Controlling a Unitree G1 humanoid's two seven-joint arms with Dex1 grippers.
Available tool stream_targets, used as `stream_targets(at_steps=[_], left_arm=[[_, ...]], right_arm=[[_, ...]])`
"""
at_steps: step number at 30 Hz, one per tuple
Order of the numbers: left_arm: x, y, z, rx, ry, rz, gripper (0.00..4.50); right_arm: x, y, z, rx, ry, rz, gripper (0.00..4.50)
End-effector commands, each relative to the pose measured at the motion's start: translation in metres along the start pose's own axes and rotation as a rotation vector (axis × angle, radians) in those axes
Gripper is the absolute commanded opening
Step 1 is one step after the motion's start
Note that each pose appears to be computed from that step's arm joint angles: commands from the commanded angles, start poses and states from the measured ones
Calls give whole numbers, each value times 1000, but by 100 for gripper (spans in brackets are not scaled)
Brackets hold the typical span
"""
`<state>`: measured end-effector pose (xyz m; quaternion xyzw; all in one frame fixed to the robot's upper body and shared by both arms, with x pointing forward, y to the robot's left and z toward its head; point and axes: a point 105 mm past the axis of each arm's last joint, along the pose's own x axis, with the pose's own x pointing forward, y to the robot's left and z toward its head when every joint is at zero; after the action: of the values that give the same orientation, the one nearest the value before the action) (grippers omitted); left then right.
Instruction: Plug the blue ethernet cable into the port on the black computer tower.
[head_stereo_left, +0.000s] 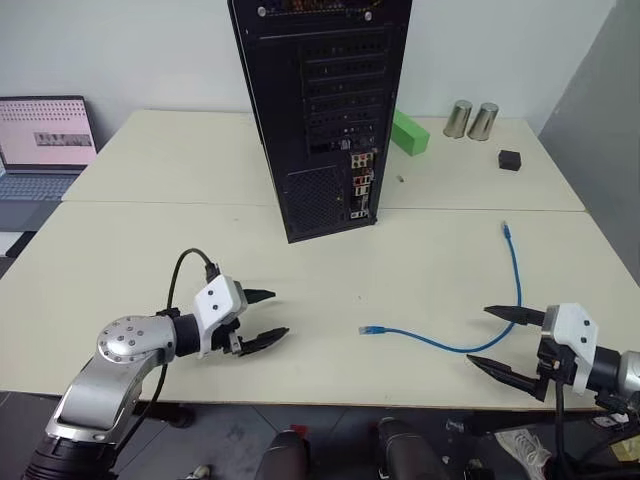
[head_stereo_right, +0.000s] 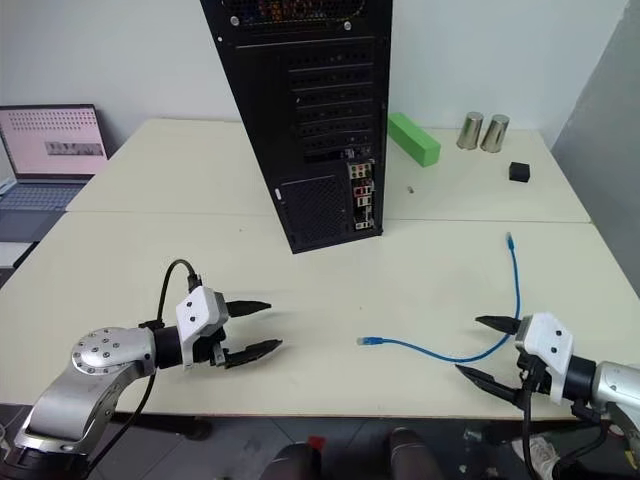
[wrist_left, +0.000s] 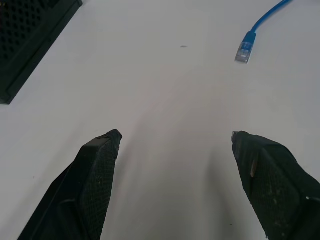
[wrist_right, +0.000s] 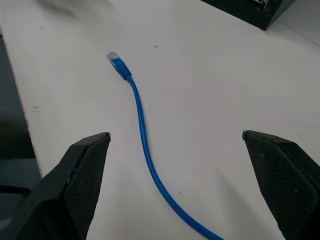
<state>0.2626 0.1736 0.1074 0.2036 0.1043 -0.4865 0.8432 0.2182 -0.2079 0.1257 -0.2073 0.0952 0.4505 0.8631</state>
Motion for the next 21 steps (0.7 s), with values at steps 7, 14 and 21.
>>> stream_targets(at_steps=[7,14,21], left_arm=[[4,-11,18,64,-45,-58,379],[11,-21,8,83,24,-95,379],[14,-27,12,115,1,-148,379]], right_arm=[[6,2,9,-61,-15,10,449],[29,8,14,-37,-27,38,449],[67,19,13,-32,-8,128,449]])
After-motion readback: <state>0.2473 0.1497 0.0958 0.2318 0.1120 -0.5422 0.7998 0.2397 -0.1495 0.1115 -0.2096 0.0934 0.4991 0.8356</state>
